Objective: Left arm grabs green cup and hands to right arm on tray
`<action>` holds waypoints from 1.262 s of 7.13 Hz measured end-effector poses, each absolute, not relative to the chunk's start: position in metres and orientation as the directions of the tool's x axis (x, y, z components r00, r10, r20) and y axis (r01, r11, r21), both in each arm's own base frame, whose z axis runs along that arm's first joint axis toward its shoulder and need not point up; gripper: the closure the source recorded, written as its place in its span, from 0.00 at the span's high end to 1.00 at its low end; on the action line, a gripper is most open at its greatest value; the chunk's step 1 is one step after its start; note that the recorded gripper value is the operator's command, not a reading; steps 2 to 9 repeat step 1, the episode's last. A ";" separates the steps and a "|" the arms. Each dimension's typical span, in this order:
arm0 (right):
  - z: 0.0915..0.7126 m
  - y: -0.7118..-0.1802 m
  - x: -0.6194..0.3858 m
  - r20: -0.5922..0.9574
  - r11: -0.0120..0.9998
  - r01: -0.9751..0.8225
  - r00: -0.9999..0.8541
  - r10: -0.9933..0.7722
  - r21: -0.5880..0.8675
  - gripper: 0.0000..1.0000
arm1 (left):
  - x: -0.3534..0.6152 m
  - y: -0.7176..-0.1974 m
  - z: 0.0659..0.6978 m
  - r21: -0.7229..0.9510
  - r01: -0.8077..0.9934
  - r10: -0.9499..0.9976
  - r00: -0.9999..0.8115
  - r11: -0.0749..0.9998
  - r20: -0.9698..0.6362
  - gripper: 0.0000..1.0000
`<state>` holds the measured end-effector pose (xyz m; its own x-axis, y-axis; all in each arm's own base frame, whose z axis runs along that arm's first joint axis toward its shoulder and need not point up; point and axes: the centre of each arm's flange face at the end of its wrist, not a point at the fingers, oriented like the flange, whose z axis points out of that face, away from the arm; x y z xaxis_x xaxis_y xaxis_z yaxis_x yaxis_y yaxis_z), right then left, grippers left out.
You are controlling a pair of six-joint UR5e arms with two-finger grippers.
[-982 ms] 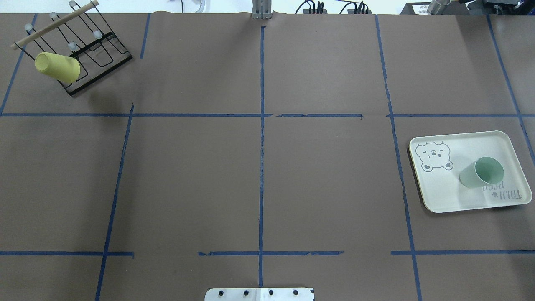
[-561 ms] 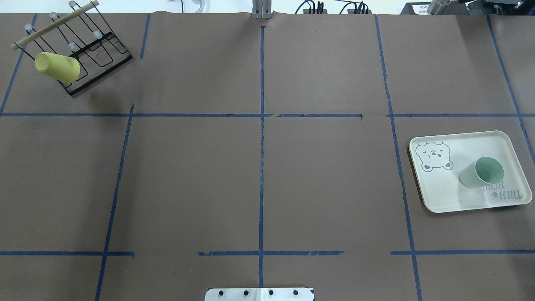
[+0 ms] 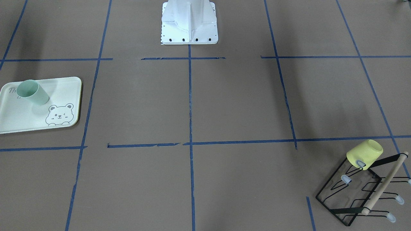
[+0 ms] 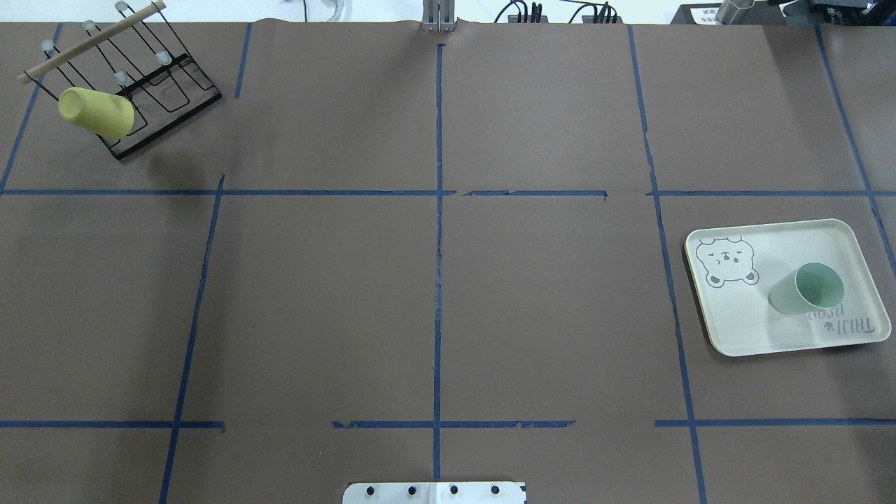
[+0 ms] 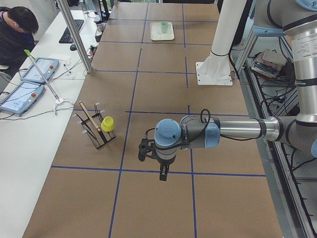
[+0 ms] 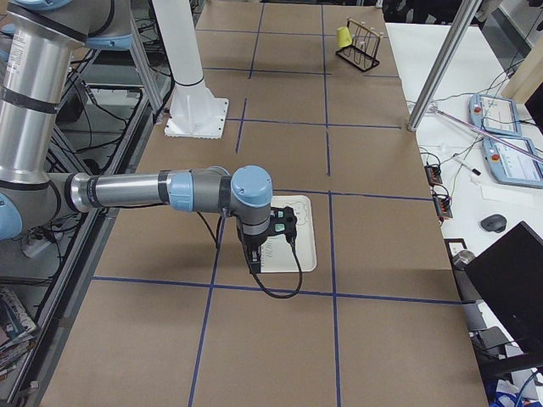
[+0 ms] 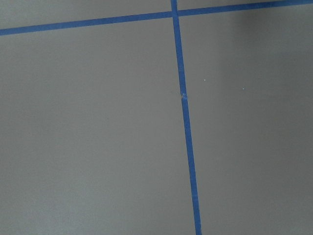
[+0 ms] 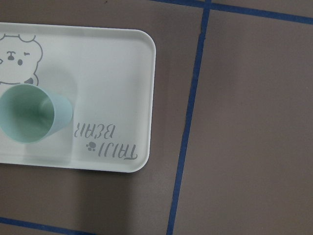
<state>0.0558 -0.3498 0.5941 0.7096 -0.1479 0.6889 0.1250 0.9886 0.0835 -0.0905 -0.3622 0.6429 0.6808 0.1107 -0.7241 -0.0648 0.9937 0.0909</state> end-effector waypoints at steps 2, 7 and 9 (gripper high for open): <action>0.594 -0.350 0.056 0.689 0.989 0.125 0.710 -0.148 0.084 1.00 | -0.090 -0.362 0.643 0.091 -0.065 0.111 0.681 0.994 -0.724 1.00; 0.594 -0.350 0.056 0.689 0.989 0.125 0.710 -0.148 0.084 1.00 | -0.090 -0.362 0.643 0.091 -0.065 0.111 0.681 0.994 -0.724 1.00; 0.594 -0.350 0.056 0.689 0.989 0.125 0.710 -0.148 0.084 1.00 | -0.090 -0.362 0.643 0.091 -0.065 0.111 0.681 0.994 -0.724 1.00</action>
